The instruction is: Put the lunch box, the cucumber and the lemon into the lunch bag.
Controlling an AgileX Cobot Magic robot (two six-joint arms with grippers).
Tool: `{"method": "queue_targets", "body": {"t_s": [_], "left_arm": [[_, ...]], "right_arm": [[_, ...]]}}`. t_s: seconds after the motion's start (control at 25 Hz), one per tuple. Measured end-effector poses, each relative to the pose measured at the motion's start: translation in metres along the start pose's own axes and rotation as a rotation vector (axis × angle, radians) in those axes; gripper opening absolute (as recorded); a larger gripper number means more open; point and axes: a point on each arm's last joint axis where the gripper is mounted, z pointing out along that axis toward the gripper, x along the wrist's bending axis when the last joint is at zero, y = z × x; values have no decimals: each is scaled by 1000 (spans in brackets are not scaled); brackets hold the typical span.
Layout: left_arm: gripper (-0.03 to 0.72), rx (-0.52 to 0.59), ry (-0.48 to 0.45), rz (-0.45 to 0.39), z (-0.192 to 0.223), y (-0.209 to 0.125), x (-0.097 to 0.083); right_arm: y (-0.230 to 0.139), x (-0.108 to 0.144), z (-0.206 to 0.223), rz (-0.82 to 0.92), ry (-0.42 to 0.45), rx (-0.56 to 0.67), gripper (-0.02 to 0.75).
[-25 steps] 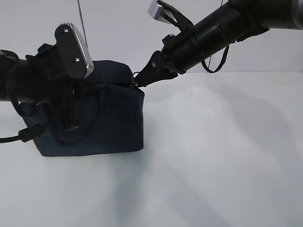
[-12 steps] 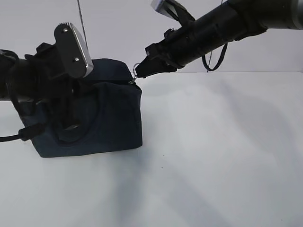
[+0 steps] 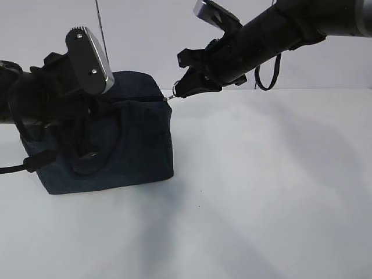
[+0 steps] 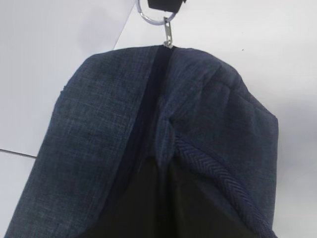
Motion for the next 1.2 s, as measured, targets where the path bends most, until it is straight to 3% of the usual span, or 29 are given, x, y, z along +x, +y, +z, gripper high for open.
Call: {"method": "queue_targets", "body": {"t_s": [0.36,0.56,1.0,1.2], "left_arm": [[-1,-22,-30,-3,0,2,-3],[-1,-33,-45,-3,0,3,-4],[-2,-31,-51,-3,1,2,-5],[-2,-22,-43,-4,2,2,-4]], "right_arm": [[2,-2,0,303,-15,-27,8],[-6,-12,18,476,0,15,8],[-17,-35,52,639,21,35,8],[-19,-42,56,619,34,33,8]]}}
